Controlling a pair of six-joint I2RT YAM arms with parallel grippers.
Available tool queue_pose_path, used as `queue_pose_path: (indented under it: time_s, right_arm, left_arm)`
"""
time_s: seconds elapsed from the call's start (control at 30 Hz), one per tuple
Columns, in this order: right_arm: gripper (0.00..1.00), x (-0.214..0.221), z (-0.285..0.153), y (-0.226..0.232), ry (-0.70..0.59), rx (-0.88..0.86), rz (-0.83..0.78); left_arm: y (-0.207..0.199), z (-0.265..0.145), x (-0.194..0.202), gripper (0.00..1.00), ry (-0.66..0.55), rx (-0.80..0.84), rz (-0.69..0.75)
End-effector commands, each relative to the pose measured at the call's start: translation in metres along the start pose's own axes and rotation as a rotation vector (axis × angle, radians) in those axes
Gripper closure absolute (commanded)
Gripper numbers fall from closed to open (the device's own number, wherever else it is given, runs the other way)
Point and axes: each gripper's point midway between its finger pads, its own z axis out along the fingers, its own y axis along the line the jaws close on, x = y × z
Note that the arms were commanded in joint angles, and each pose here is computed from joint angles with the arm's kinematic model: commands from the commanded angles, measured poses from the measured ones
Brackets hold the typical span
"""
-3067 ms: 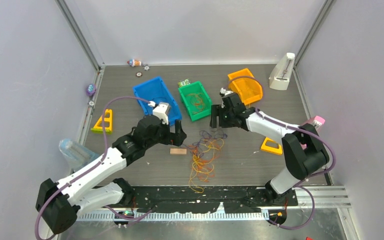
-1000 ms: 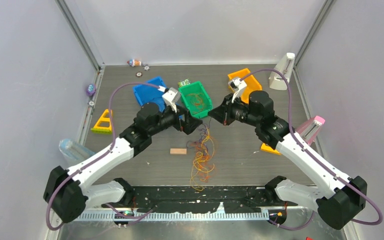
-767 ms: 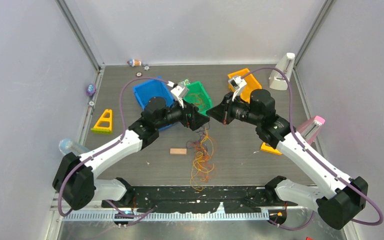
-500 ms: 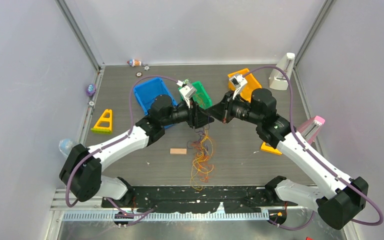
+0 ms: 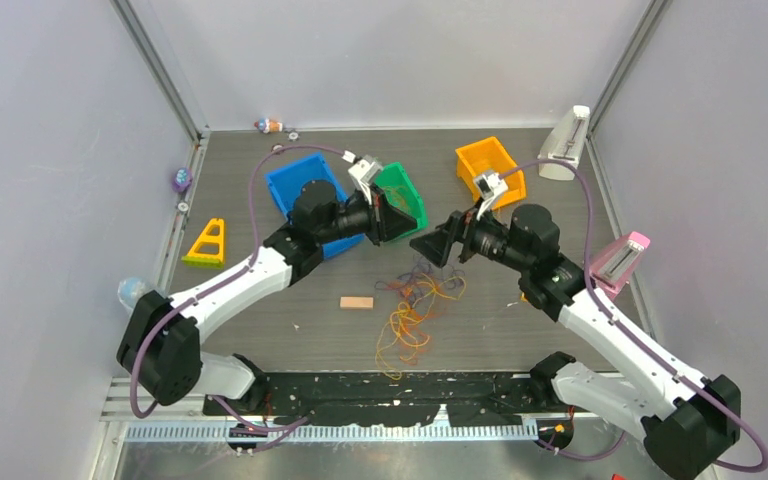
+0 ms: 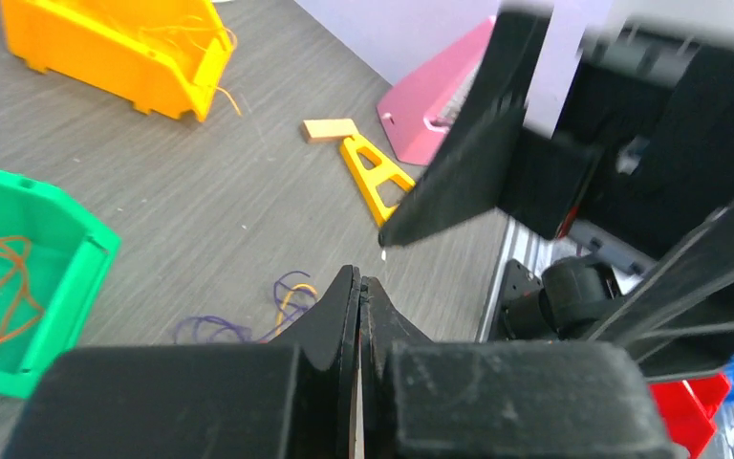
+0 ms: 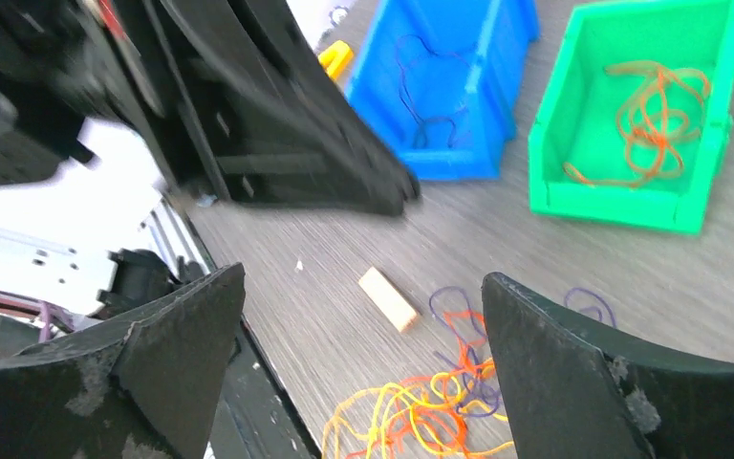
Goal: Untangle the cables
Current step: Pick up the cable at the center of the board.
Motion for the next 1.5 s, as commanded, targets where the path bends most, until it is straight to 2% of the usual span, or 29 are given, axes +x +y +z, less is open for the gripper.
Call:
queue_pose_path:
  time_s: [0.0, 0.17, 0.27, 0.4, 0.53, 0.7, 0.83, 0.93, 1.07, 1.2, 1.3, 1.43, 1.47]
  right_arm:
    - [0.00, 0.030, -0.009, -0.026, -0.024, 0.058, -0.034]
    - [0.00, 0.060, -0.016, -0.053, -0.003, 0.156, -0.012]
    - [0.00, 0.073, -0.025, -0.089, 0.036, 0.361, 0.023]
    - [0.01, 0.108, -0.037, -0.119, 0.206, 0.523, 0.055]
    - [0.04, 0.133, -0.037, -0.123, 0.324, 0.529, 0.081]
    - [0.05, 0.147, -0.042, -0.132, 0.382, 0.586, 0.112]
    - [0.05, 0.153, -0.050, -0.146, 0.412, 0.700, 0.148]
    - [0.06, 0.162, -0.056, -0.152, 0.438, 0.760, 0.187]
    - [0.15, 0.171, -0.054, -0.154, 0.443, 0.760, 0.220]
    - [0.24, 0.183, -0.048, -0.150, 0.473, 0.732, 0.270]
    - [0.34, 0.189, -0.038, -0.146, 0.480, 0.676, 0.285]
    - [0.37, 0.201, -0.036, -0.144, 0.529, 0.655, 0.310]
    - [0.43, 0.205, -0.037, -0.143, 0.540, 0.649, 0.326]
  left_arm:
    - [-0.010, -0.008, -0.050, 1.00, -0.091, -0.004, 0.007]
    - [-0.008, -0.006, -0.044, 1.00, -0.060, -0.008, 0.003]
    - [0.005, -0.008, -0.026, 0.98, -0.002, -0.057, -0.002]
    - [0.023, -0.020, 0.001, 0.80, 0.041, -0.145, -0.006]
    - [0.035, -0.034, 0.025, 0.62, 0.078, -0.210, 0.000]
    - [0.047, -0.038, 0.046, 0.41, 0.151, -0.250, -0.006]
    - [0.050, -0.032, 0.051, 0.31, 0.177, -0.253, -0.008]
    - [0.050, -0.026, 0.052, 0.27, 0.194, -0.250, -0.006]
    - [0.050, -0.015, 0.056, 0.22, 0.226, -0.231, 0.004]
    - [0.052, -0.004, 0.066, 0.22, 0.300, -0.228, 0.005]
    - [0.055, 0.005, 0.070, 0.23, 0.321, -0.228, 0.002]
    - [0.057, 0.016, 0.071, 0.23, 0.359, -0.230, -0.009]
    - [0.057, 0.019, 0.071, 0.23, 0.366, -0.227, -0.006]
